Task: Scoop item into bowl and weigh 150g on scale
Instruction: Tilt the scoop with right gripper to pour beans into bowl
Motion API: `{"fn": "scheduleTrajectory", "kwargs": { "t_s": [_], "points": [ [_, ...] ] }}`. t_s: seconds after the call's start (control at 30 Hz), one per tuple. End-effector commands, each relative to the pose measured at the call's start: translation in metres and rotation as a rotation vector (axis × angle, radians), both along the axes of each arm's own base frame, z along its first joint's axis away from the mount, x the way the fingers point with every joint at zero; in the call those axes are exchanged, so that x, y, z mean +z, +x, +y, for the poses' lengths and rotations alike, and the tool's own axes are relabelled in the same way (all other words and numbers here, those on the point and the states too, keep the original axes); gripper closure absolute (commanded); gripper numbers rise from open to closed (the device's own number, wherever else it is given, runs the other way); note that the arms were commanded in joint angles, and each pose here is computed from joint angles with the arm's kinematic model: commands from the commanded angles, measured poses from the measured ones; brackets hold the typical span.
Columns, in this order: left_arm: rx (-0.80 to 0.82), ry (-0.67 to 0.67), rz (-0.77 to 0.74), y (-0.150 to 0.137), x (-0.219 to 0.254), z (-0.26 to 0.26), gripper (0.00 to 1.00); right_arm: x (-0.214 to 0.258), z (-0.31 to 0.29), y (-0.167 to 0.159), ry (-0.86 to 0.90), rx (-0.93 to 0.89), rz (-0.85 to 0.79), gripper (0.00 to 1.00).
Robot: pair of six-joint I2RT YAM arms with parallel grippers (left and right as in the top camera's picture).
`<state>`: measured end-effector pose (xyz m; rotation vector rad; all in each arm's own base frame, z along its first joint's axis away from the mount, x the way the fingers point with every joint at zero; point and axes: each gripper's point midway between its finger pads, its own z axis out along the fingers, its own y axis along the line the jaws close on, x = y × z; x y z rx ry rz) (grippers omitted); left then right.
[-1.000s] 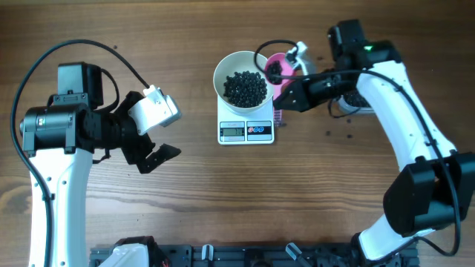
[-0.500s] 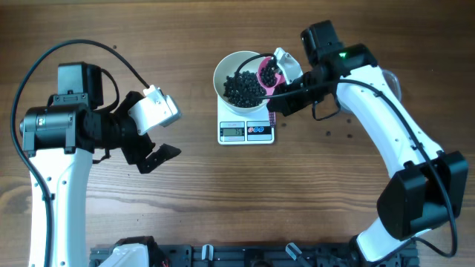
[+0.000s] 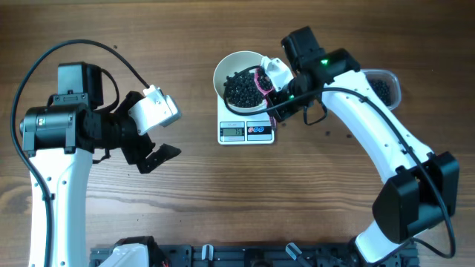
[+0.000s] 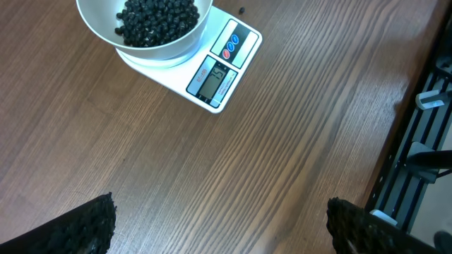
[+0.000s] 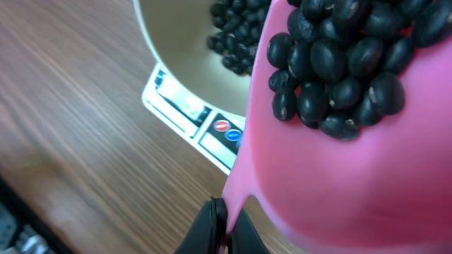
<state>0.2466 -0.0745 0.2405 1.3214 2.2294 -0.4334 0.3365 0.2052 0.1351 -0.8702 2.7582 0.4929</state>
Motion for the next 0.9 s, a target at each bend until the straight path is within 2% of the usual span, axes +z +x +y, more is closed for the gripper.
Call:
{"fn": "scheduleTrajectory", "kwargs": {
  "t_s": [0.0, 0.27, 0.87],
  "points": [
    [-0.019, -0.017, -0.044, 0.001, 0.011, -0.003, 0.0, 0.005, -0.01, 0.007, -0.074, -0.016, -0.067, 0.96],
    [-0.019, -0.017, -0.044, 0.001, 0.011, -0.003, 0.0, 0.007, -0.005, 0.015, -0.067, -0.015, -0.107, 0.96],
    [-0.019, -0.017, -0.044, 0.001, 0.011, -0.003, 0.0, 0.006, -0.011, 0.02, -0.215, 0.018, -0.194, 0.96]
  ]
}}
